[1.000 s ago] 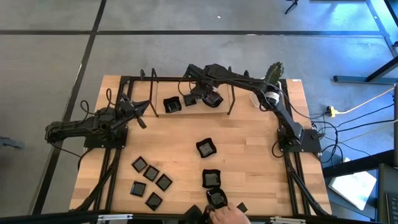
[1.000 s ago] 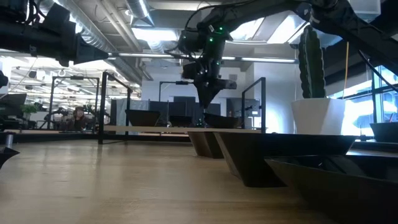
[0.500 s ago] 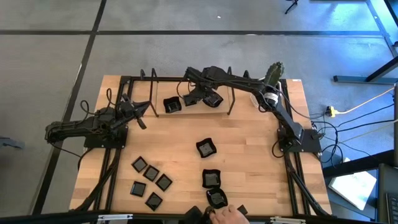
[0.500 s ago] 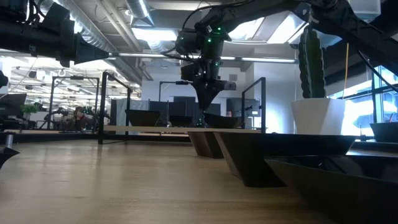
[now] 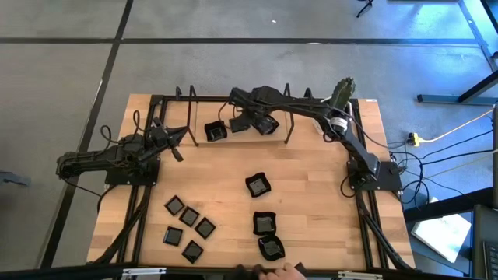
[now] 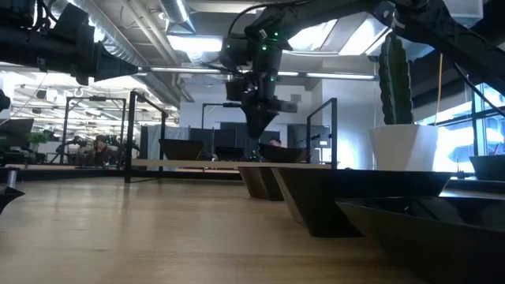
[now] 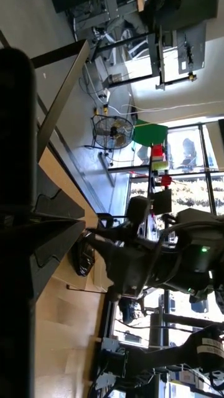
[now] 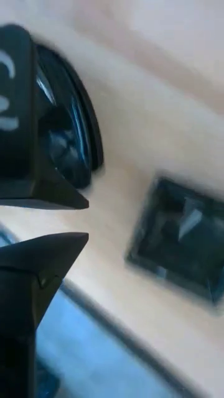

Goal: Pick & Place Mini shaped plates
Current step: Stack the leaf-shaped plate on top of the leaf-shaped plate on the shelf, then stack the distorted square plate on top of the distorted square plate on the shelf

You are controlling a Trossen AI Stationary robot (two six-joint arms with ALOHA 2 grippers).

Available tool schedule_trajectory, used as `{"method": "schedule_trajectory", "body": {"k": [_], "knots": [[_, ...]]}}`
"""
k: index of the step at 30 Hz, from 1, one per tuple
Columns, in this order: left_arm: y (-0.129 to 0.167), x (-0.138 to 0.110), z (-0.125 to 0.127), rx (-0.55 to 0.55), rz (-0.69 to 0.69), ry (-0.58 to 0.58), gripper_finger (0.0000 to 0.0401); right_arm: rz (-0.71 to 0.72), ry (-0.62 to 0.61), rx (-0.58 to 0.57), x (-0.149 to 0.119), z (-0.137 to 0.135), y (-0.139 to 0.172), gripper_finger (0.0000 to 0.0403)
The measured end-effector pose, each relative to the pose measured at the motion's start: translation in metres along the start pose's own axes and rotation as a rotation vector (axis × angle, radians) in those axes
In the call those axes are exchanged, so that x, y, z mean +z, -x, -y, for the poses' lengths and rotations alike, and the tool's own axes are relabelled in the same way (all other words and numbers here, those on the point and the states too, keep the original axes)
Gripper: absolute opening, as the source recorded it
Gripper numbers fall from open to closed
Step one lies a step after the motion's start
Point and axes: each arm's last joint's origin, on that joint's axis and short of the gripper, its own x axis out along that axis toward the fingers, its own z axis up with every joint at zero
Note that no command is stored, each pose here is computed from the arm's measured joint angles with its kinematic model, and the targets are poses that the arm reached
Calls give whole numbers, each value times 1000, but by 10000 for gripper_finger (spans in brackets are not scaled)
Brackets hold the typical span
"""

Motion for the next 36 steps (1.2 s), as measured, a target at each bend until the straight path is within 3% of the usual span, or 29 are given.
{"method": "schedule_trajectory", "body": {"k": [7, 16, 23, 26, 32, 36], "knots": [[0, 0, 0, 0, 0, 0, 9, 94, -94, -94, -1, 15, 19, 54], [0, 0, 0, -3, 0, 0, 12, -11, -287, -63, -26, 17, -10, 29], [0, 0, 1, -22, 1, 0, 9, 18, -261, 38, -22, 5, -22, 7], [0, 0, 1, -22, 1, 0, 12, -8, -242, 23, -15, 2, -25, 4], [0, 0, 1, -23, 1, 0, 10, 48, -242, 85, -4, -6, -25, 21], [0, 0, 1, -23, 1, 0, 9, -25, -238, 45, -1, -7, -27, 24]]}}
